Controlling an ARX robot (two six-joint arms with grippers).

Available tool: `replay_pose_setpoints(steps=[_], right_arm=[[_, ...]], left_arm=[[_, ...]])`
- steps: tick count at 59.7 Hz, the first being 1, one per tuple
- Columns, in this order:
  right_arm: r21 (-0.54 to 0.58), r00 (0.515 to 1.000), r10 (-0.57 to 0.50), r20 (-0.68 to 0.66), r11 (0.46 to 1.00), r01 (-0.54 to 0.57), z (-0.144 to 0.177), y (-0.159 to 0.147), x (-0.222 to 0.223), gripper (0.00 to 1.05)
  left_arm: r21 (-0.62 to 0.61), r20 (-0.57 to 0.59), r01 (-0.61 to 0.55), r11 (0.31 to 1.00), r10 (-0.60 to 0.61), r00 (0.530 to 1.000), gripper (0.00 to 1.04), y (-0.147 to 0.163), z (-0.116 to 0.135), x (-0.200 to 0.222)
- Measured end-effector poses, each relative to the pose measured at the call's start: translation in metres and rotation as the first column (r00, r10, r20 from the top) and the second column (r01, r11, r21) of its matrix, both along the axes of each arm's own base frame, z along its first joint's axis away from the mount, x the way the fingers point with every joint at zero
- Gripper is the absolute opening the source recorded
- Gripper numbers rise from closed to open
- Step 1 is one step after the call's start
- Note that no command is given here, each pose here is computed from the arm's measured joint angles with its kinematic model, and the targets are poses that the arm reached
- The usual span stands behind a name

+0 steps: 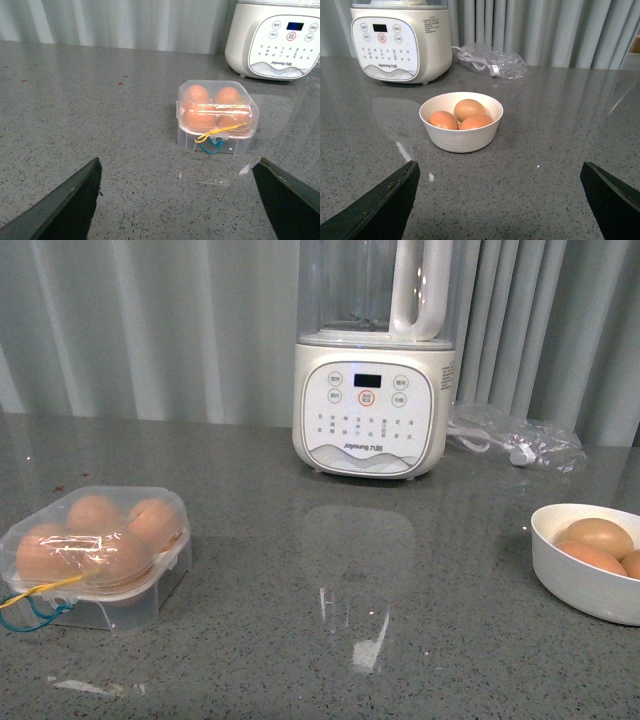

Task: Put egg into box

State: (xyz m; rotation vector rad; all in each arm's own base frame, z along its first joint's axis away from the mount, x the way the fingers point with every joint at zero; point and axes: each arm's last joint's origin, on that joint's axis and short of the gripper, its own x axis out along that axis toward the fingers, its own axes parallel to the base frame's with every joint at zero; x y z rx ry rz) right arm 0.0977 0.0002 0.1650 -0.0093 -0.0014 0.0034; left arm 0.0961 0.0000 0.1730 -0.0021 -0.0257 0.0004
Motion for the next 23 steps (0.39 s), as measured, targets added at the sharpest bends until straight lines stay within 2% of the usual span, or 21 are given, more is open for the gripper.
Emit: replay_pose_setpoints(steps=[2,23], right_arm=[[0.000,1.000,0.000,0.000,1.000,0.000,0.0000,0.0000,0.0000,0.98],[0.000,1.000,0.000,0.000,1.000,0.000,0.0000,0.0000,0.0000,0.98]], left_arm=[[0.000,0.000,0.000,1.000,0.000,1.000,1.00,0.0000,0.0000,0.0000],[0.000,0.000,0.000,1.000,0.000,1.000,0.98,0.0000,0.0000,0.0000]])
